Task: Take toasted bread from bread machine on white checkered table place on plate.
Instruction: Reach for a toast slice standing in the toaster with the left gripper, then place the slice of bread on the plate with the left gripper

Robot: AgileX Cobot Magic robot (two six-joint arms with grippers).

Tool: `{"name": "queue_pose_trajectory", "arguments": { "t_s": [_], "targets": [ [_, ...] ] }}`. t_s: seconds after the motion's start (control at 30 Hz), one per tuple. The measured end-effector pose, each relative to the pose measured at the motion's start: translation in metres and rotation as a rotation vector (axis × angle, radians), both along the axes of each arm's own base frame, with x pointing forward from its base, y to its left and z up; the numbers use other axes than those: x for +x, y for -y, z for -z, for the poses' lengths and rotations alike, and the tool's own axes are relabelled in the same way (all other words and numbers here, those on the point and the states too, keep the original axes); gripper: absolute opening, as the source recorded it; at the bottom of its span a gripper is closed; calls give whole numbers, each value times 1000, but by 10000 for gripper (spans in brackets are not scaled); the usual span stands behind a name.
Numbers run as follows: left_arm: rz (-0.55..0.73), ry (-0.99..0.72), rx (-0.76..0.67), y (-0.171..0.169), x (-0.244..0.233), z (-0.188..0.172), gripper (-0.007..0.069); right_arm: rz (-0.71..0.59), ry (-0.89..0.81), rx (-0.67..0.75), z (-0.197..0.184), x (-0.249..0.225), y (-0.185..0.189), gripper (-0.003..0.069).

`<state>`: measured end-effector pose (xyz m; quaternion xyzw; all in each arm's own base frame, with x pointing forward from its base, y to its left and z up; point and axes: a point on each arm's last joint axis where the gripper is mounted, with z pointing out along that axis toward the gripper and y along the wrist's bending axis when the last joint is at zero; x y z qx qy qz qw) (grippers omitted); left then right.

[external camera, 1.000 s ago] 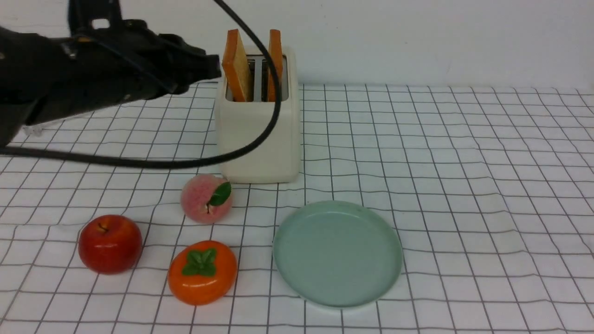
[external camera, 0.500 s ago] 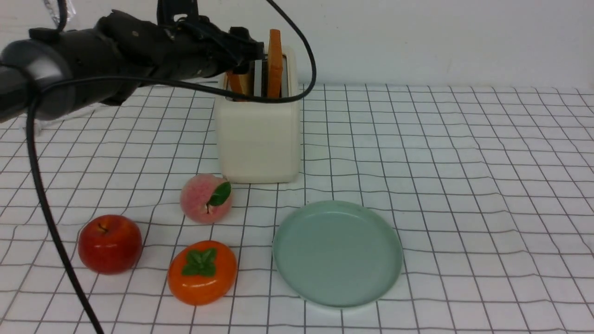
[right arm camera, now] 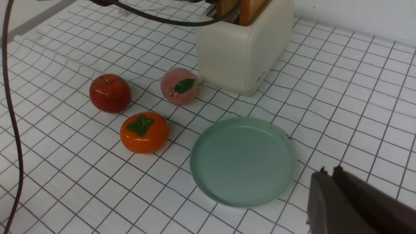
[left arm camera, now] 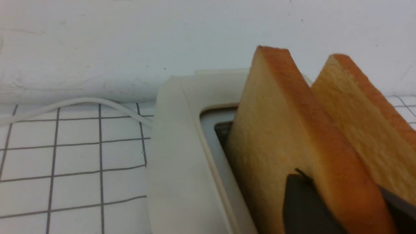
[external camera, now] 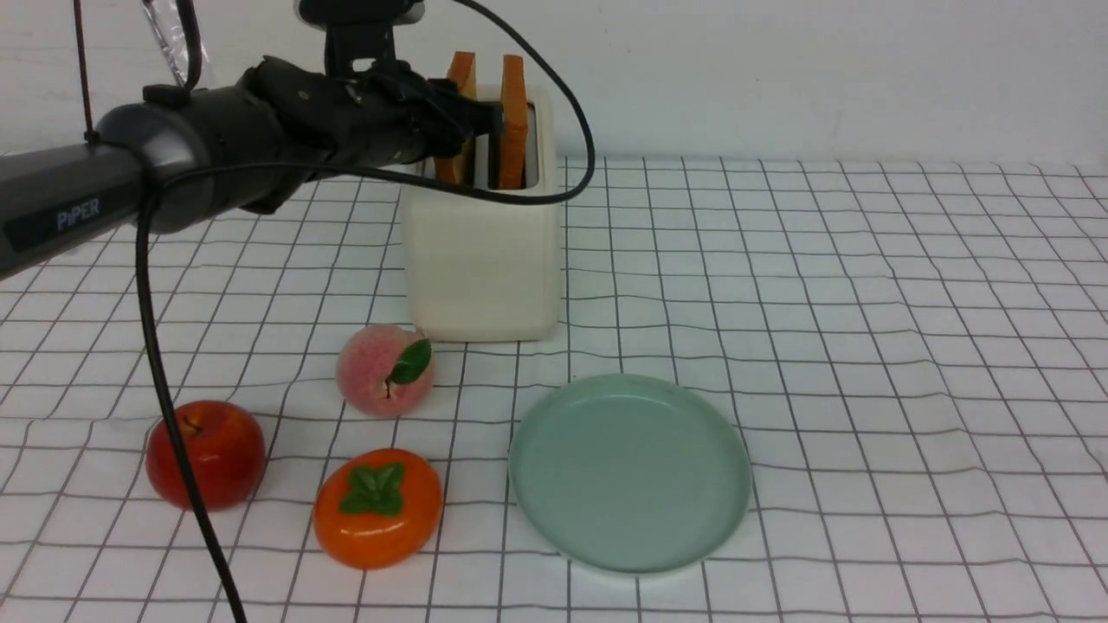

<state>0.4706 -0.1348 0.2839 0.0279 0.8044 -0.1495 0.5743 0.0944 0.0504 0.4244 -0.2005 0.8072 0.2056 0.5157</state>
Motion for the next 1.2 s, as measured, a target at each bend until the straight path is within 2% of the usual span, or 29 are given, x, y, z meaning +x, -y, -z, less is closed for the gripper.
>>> {"name": "queue_pose_trajectory", "arguments": {
  "t_s": [0.03, 0.17, 0.27, 0.3, 0.4, 0.47, 0.53, 0.63, 0.73, 0.77, 0.8, 0.9, 0.93, 1.0, 1.03, 1.1, 1.2],
  "targets": [
    [-3, 1, -1, -1, 0, 0, 97, 0, 0, 0, 0, 0, 0, 32],
    [-4, 20, -6, -2, -3, -10, 103, 0, 0, -1, 0, 0, 0, 32],
    [-16, 112, -15, -8, -17, -49, 103, 0, 0, -1, 0, 0, 0, 34],
    [-16, 119, -15, -8, -18, -52, 103, 0, 0, -1, 0, 0, 0, 34],
    [-8, 251, -32, -16, -50, -113, 103, 0, 0, -1, 0, 0, 0, 34],
    [33, 298, -46, -19, -73, -144, 103, 0, 0, -1, 0, 0, 0, 28],
    [99, 295, -51, -18, -92, -161, 103, 0, 0, -1, 0, 0, 0, 17],
    [267, 227, -79, -13, -129, -183, 103, -8, -10, -5, 1, -1, 0, -1],
    [462, 11, -118, -2, -157, -179, 103, -28, -33, -15, 3, -5, -1, -2],
    [473, -5, -121, -2, -158, -179, 103, -30, -35, -16, 3, -5, -1, -2],
    [551, -143, -140, 7, -167, -166, 103, -42, -46, -22, 3, -12, -2, -2],
    [643, -337, -119, 28, -175, -127, 103, -35, -48, -28, 3, -30, 0, -2],
    [654, -348, -117, 31, -177, -123, 103, -33, -52, -30, 4, -30, 0, -2],
    [690, -433, -92, 57, -181, -85, 103, 6, -35, -46, 4, -52, 5, -2],
    [687, -434, -89, 59, -179, -82, 103, 5, -32, -46, 4, -54, 5, -2],
    [666, -464, -71, 79, -174, -48, 103, 56, -20, -64, 6, -73, 10, -1],
    [624, -468, -86, 87, -163, -32, 103, 83, -20, -75, 8, -83, 13, -1]
  ]
}}
